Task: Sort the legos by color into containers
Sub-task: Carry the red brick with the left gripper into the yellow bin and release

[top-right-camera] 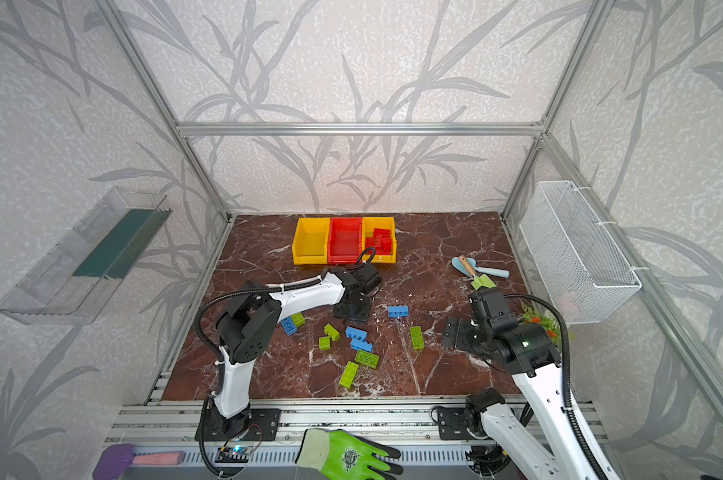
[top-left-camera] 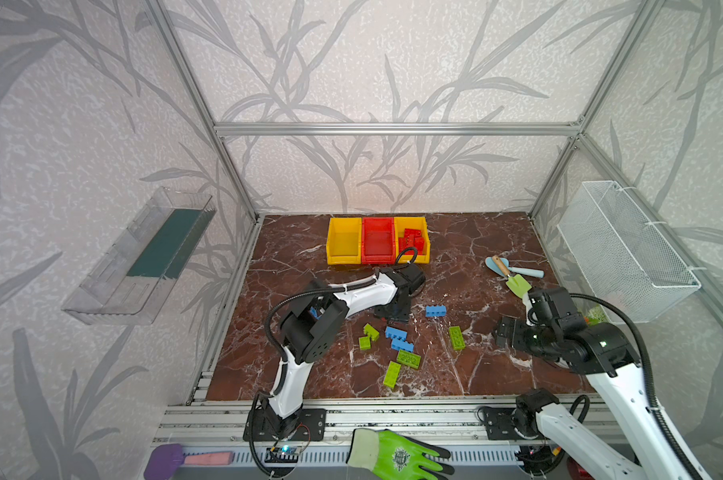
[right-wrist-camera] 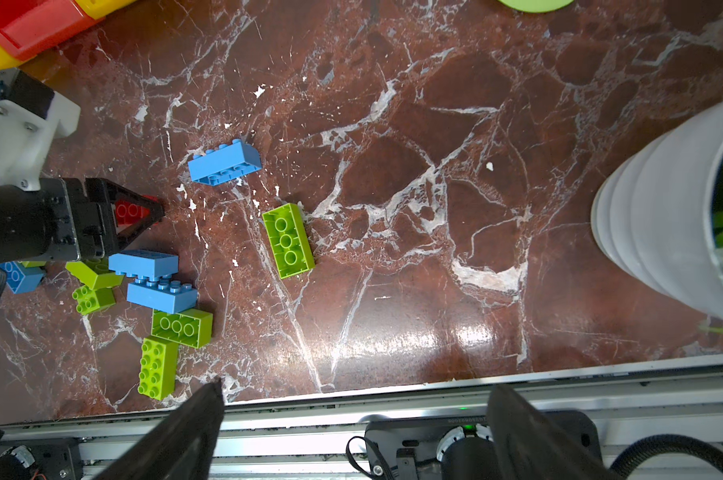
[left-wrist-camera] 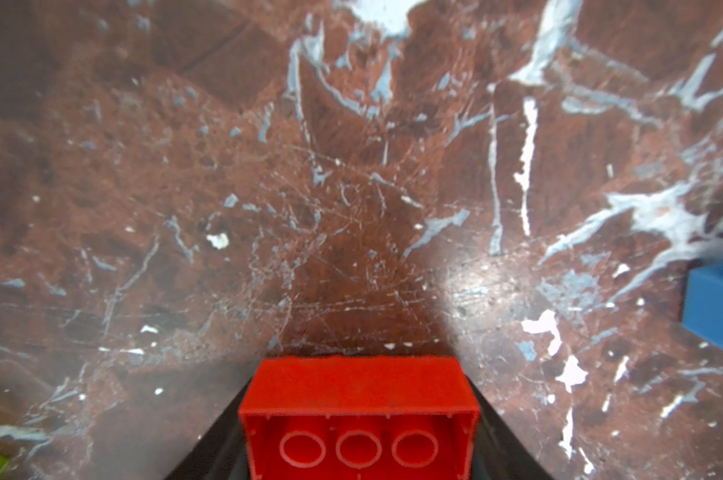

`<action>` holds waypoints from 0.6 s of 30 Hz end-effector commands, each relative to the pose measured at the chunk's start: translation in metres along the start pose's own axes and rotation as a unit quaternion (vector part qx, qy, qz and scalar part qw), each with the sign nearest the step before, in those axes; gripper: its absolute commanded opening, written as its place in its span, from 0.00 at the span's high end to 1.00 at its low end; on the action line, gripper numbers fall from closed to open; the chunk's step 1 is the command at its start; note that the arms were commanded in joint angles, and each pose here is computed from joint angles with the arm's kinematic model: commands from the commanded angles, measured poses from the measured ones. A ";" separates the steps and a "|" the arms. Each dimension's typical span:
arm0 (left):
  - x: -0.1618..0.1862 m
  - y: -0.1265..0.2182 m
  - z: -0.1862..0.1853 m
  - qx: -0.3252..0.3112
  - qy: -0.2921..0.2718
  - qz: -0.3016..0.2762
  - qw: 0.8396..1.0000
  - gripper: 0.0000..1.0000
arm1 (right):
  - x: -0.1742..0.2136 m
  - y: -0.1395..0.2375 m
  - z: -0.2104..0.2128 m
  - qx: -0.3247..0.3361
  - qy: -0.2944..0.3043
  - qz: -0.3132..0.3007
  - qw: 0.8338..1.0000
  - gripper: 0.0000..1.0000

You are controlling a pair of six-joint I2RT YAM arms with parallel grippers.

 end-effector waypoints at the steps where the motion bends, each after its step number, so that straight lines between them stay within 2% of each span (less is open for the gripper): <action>1: -0.015 0.019 0.000 -0.016 -0.013 -0.011 1.000 0.66 | -0.014 0.005 0.007 -0.012 0.011 -0.027 1.000 0.01; 5: -0.048 0.045 -0.009 -0.013 -0.025 -0.043 0.999 0.66 | -0.024 0.005 0.011 -0.015 0.017 -0.038 0.999 0.01; 11: -0.124 0.075 -0.018 0.005 -0.017 -0.111 0.994 0.66 | -0.031 0.005 0.013 -0.013 0.016 -0.056 0.998 0.01; 14: -0.163 0.080 -0.016 0.018 0.000 -0.156 0.988 0.66 | -0.033 0.006 0.013 -0.014 0.014 -0.061 0.998 0.01; 18: -0.198 0.076 -0.013 0.054 0.011 -0.207 0.977 0.65 | -0.034 0.007 0.012 -0.009 0.011 -0.065 0.998 0.01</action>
Point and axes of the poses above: each gripper's point midway between its finger pads, its own y axis back along the fingers, its own z axis along the line the jaws close on, x = y × z, the point moved 9 cm from there along y, back along the fingers, and after that the axes turned 6 degrees about y, right-handed, at the moved point
